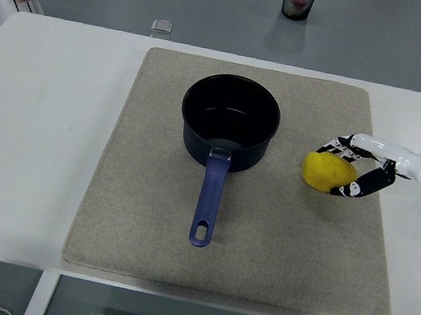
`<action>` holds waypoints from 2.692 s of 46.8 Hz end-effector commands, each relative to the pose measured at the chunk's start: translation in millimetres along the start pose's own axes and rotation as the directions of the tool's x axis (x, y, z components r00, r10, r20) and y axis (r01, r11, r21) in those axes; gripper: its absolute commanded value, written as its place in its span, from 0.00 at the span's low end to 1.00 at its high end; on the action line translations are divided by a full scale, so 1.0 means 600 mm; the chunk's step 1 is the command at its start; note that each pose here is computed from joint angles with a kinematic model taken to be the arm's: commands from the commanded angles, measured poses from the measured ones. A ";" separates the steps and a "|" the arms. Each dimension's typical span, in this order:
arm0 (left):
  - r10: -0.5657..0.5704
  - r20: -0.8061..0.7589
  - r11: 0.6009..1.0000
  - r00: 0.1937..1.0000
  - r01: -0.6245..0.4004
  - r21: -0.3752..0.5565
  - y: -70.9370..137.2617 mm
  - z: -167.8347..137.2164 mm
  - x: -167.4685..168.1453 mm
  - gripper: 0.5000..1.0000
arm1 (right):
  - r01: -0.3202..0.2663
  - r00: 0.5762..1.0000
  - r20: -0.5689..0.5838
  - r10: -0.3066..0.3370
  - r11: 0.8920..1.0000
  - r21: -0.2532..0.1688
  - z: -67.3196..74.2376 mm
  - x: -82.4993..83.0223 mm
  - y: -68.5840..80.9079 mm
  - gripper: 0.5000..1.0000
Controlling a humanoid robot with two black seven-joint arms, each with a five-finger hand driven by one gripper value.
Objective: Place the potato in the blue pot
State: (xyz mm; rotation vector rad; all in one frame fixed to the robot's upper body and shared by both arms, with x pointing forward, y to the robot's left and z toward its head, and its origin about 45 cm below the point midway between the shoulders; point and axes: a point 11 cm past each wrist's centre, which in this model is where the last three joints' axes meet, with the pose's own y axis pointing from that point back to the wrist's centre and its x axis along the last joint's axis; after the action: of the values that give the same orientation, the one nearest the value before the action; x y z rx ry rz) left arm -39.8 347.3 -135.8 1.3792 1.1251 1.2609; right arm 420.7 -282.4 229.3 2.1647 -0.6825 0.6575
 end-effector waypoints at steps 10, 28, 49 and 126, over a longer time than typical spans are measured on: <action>0.001 0.000 1.000 1.000 -0.001 0.000 0.000 0.000 0.000 0.99 | -0.048 0.999 -0.006 0.048 0.998 0.039 -0.035 0.055 0.008 0.00; 0.001 0.000 1.000 1.000 -0.001 0.000 0.000 0.000 0.000 0.99 | -0.099 0.995 -0.022 0.102 0.988 0.116 -0.125 0.147 0.015 0.00; 0.001 0.000 1.000 1.000 -0.001 0.000 0.000 0.000 0.000 0.99 | -0.024 0.993 -0.108 0.044 0.982 0.185 -0.243 0.156 -0.053 0.00; 0.001 0.000 1.000 1.000 -0.001 0.000 0.000 0.000 0.000 0.99 | 0.100 0.979 -0.194 -0.068 0.982 0.163 -0.307 0.054 -0.190 0.12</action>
State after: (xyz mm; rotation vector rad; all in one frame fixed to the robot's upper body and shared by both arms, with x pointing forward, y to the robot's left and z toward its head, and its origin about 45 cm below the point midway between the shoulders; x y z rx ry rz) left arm -39.9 347.4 -135.8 1.3796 1.1252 1.2610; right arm 475.1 -81.0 301.1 2.2411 -0.4455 0.8935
